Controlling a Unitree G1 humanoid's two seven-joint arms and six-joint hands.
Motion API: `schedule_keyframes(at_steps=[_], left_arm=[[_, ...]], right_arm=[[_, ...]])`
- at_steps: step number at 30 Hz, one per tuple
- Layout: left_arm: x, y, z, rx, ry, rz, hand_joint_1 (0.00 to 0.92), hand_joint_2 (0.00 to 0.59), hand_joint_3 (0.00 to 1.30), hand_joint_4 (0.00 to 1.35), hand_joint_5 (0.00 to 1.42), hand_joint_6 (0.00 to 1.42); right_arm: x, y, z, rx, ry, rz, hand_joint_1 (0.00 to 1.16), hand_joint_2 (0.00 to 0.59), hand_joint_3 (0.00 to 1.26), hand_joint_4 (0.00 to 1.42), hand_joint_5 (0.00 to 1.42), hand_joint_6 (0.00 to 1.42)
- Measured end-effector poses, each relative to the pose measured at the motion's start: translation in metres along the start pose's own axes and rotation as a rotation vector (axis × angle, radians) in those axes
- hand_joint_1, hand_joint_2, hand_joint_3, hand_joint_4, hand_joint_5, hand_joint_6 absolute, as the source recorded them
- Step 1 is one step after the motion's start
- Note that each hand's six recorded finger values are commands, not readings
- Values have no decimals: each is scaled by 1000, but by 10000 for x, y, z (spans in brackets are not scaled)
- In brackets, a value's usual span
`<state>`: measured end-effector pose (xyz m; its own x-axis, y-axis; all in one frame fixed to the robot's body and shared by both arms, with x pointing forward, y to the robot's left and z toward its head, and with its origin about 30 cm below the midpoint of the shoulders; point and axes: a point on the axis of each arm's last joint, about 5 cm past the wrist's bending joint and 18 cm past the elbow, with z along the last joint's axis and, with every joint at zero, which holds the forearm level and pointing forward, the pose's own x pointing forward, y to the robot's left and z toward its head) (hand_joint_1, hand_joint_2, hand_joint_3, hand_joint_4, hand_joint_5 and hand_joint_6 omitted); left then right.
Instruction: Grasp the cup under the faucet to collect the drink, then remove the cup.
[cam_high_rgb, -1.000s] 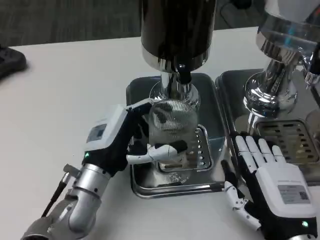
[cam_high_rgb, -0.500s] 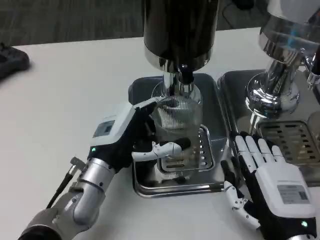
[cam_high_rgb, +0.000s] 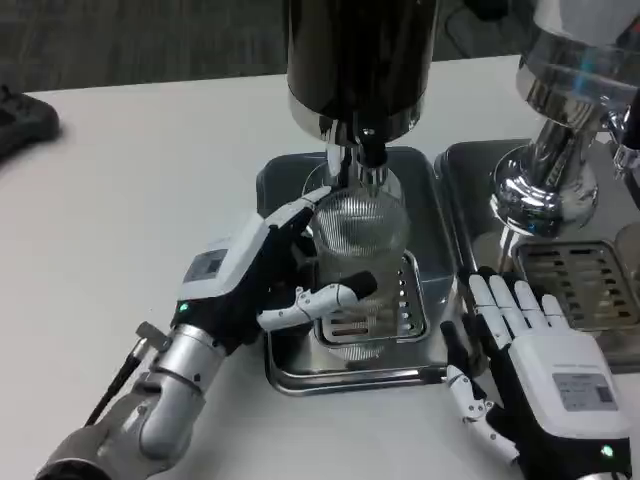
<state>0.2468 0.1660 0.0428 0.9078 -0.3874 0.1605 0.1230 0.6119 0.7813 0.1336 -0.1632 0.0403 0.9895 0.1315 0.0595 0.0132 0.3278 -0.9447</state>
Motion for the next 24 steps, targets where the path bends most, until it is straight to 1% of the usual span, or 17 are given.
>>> schedule_keyframes(at_steps=[5,7,8,9,11,12,13,14,15,16,19,20,22,24], left_arm=[[-131,17,-48,-33,8,20,0,0,101,95,365,403],[-193,53,-95,-34,34,38,0,0,90,67,309,292],[-223,79,-118,-36,45,49,0,0,64,29,233,163],[-246,111,-133,-53,54,75,0,0,37,6,190,96],[-293,184,-158,-97,54,110,0,4,4,0,134,22],[-302,214,-160,-119,47,122,0,19,1,0,107,4],[-307,260,-157,-150,22,131,0,35,0,0,89,1],[-299,313,-151,-166,-11,136,0,39,0,0,84,0],[-293,343,-146,-178,-29,137,0,48,0,0,79,0],[-284,384,-135,-200,-57,136,0,63,0,0,86,0],[-269,456,-122,-251,-92,152,0,85,21,0,122,10],[-255,487,-109,-278,-112,159,0,87,24,0,133,21],[-207,555,-59,-319,-175,186,0,90,39,0,152,42],[-160,598,-8,-349,-228,194,0,94,61,0,169,89]], right_arm=[[1,-1,0,0,-1,0,0,495,0,0,0,0],[1,-1,-1,0,0,0,0,495,0,0,0,0],[1,-1,-1,1,0,0,0,495,0,0,0,0],[3,-1,1,1,-1,0,0,495,0,0,0,0],[4,1,6,2,-3,1,0,495,0,0,0,0],[5,1,7,2,-5,1,0,495,0,0,0,0],[8,0,8,3,-6,0,0,495,0,0,0,0],[15,-3,9,4,-7,-2,0,495,0,0,0,0],[20,-5,9,4,-8,-3,0,495,0,0,0,0],[21,-6,9,3,-8,-4,0,495,0,0,0,0],[22,-8,4,6,-6,-4,0,495,0,0,0,0],[21,-9,2,7,-5,-4,0,495,0,0,0,0],[22,-11,-1,6,-5,-4,0,495,0,0,0,0],[23,-12,-2,5,-6,-4,0,495,0,0,0,0]])
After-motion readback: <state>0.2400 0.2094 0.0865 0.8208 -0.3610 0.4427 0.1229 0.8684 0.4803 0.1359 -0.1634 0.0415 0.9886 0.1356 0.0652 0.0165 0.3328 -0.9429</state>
